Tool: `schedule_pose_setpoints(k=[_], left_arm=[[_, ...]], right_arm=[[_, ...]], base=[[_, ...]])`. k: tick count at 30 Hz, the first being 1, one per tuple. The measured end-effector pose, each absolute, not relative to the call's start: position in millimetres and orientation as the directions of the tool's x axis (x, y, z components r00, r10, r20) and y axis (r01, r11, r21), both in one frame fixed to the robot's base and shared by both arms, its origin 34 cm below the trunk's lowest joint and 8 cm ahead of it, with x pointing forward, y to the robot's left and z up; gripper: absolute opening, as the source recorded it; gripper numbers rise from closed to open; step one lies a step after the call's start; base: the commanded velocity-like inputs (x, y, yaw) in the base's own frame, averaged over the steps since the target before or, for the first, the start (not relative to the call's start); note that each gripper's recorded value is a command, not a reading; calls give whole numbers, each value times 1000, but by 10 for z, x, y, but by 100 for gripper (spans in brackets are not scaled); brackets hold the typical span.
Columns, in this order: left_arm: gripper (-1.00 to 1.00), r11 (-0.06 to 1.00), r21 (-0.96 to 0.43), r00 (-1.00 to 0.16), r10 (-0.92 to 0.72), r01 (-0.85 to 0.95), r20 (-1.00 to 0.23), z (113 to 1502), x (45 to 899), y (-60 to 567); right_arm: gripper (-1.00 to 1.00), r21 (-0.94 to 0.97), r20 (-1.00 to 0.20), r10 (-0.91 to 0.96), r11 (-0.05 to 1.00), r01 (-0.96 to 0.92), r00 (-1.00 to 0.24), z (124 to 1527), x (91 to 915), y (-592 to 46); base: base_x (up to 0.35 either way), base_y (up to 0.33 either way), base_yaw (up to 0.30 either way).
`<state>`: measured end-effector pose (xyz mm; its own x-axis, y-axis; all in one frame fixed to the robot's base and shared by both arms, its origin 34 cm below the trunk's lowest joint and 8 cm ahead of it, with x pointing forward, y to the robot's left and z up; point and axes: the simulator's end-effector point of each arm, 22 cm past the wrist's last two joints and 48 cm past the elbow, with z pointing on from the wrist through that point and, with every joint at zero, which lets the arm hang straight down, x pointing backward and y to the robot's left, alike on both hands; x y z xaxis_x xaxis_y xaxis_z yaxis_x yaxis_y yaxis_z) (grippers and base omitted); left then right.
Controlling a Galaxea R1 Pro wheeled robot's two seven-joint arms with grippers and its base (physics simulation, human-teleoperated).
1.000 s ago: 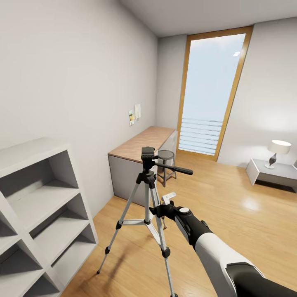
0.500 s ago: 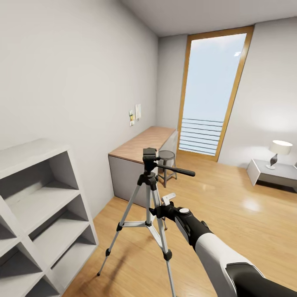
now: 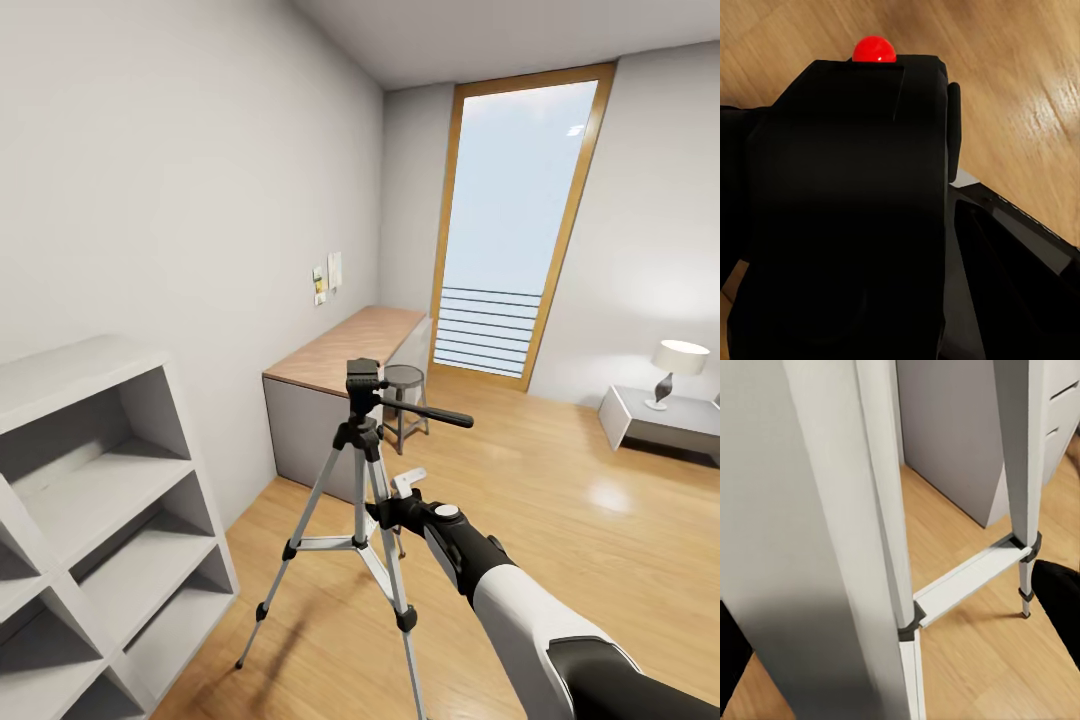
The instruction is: Attach the digital camera to the camera tripod in the bedroom.
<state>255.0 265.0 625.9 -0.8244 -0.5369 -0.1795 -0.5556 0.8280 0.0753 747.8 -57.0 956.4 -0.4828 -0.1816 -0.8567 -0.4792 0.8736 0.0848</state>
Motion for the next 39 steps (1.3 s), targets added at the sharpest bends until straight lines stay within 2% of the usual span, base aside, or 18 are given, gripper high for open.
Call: schedule_pose_setpoints(k=[23, 33, 39], left_arm=[[-100, 828, 75, -824, -537, -556, -180, 6260, 2550, 2649], [-100, 827, 128, -831, -520, -548, -200, 6277, 2542, 2919], [-100, 861, 141, -865, -456, -488, -211, 6305, 2705, 3033]], right_arm=[[-100, 92, -854, -172, 879, -468, -492, 9492, 7440, -585], [-100, 106, -843, -173, 875, -472, -509, 9290, 7306, -562], [-100, 106, -842, -174, 875, -473, -511, 9277, 7297, -560]], base=[[0, 0, 0], [0, 0, 0], [0, 0, 0]])
